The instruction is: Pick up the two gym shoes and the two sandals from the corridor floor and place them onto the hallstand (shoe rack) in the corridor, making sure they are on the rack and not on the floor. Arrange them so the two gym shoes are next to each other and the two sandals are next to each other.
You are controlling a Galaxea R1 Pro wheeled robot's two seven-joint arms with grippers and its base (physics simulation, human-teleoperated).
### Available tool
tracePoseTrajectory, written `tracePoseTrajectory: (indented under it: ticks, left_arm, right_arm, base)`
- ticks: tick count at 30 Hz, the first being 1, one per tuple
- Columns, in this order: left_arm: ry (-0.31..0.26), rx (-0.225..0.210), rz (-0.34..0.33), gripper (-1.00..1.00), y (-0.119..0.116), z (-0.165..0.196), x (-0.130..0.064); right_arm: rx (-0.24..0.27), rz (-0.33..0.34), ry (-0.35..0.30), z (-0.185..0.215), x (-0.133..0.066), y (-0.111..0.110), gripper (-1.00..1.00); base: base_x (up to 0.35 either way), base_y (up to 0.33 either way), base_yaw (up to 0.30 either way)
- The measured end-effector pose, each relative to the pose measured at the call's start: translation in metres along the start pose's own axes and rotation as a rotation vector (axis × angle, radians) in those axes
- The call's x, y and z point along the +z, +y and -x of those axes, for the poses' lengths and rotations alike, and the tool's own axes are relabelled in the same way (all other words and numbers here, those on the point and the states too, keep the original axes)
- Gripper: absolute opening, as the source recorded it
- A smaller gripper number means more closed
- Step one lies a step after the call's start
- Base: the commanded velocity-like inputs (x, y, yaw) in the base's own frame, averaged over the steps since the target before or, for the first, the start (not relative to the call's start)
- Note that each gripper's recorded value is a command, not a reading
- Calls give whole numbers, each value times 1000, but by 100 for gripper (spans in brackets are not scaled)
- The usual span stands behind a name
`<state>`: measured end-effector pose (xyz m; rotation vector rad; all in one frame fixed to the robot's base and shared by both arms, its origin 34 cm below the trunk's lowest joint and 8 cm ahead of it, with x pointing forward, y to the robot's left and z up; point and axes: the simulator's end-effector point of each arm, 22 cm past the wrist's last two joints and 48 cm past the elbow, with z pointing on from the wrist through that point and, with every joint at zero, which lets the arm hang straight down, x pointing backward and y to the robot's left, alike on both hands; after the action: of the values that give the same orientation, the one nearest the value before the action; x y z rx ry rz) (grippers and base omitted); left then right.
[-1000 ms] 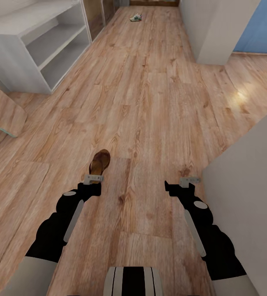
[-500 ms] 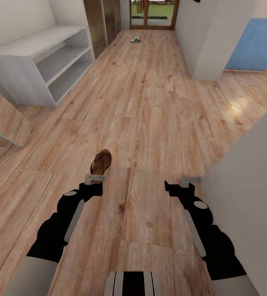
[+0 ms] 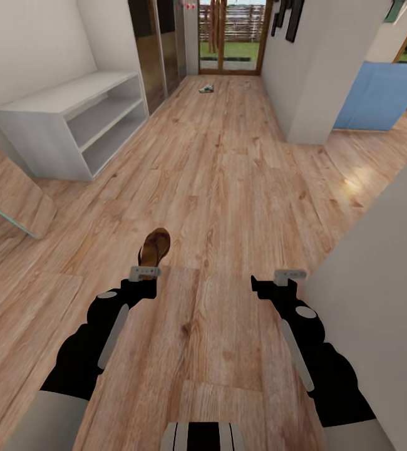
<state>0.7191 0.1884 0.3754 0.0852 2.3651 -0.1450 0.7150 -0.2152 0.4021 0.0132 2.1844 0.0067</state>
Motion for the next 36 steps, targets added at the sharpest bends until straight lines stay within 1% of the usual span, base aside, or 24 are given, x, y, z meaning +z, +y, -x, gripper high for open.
tracePoseTrajectory:
  ticks: [18,36]
  left_arm:
    - [-100,13,2,-100,-4,54,-41]
    - [-203,26,4,-100,-9,104,-88]
  right_arm:
    - [0,1,-103,59,-33,1,100]
    - [0,3,-206,114,-72,1,100]
  base:
    - [0,0,0]
    - [0,0,0]
